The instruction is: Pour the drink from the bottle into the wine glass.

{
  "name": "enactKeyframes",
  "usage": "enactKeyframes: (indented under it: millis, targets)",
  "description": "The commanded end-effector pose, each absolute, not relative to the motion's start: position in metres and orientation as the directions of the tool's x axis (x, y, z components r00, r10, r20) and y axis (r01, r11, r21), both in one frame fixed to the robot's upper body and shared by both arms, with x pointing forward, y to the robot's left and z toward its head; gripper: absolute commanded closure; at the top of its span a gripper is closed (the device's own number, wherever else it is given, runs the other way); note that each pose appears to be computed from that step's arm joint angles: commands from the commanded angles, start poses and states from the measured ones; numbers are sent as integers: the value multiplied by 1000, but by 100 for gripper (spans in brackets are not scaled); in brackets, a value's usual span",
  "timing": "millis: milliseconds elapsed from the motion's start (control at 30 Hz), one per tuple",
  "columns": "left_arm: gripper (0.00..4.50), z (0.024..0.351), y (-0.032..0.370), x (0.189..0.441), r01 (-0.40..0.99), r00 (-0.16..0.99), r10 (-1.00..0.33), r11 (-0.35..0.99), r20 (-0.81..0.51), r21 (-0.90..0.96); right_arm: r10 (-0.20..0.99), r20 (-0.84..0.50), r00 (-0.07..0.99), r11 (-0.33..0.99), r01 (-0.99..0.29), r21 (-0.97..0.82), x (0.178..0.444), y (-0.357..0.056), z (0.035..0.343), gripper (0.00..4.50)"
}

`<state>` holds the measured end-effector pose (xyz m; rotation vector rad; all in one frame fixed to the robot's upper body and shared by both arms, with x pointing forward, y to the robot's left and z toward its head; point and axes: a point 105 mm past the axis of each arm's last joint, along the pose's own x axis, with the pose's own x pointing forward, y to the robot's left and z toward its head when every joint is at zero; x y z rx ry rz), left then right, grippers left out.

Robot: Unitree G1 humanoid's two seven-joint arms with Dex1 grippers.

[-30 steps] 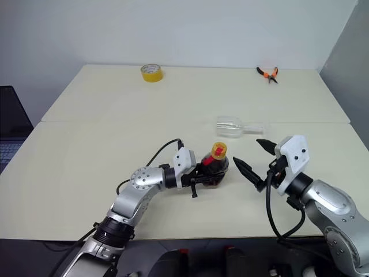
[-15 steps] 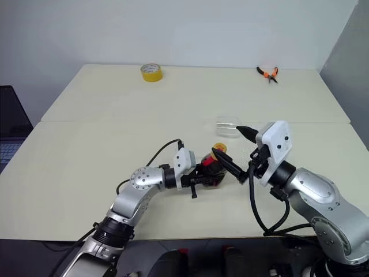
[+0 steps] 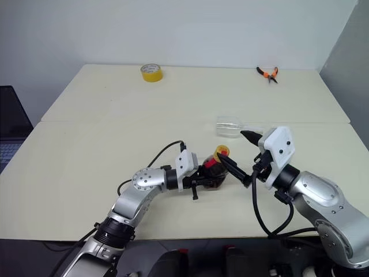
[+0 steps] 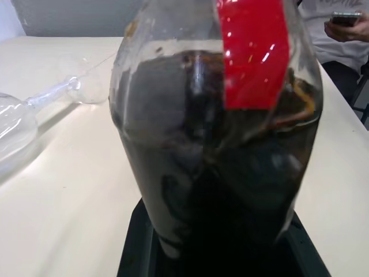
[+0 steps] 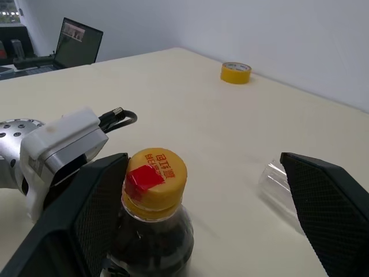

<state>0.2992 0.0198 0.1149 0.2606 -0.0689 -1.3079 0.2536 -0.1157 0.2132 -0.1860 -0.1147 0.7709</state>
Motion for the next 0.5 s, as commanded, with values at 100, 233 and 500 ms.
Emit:
enactKeyframes:
  millis: [100, 233, 500]
  targets:
    - [383, 136, 18, 297, 930, 248, -968, 230, -28, 286, 739, 26, 673, 668, -726, -163, 241, -119, 217, 0]
    - [384, 136, 18, 297, 930, 248, -968, 230, -28, 286, 781, 1, 624, 619, -775, -125, 231, -111, 214, 0]
    - [384, 136, 17, 297, 931, 246, -969, 228, -28, 286, 775, 69, 629, 632, -773, -57, 237, -103, 222, 0]
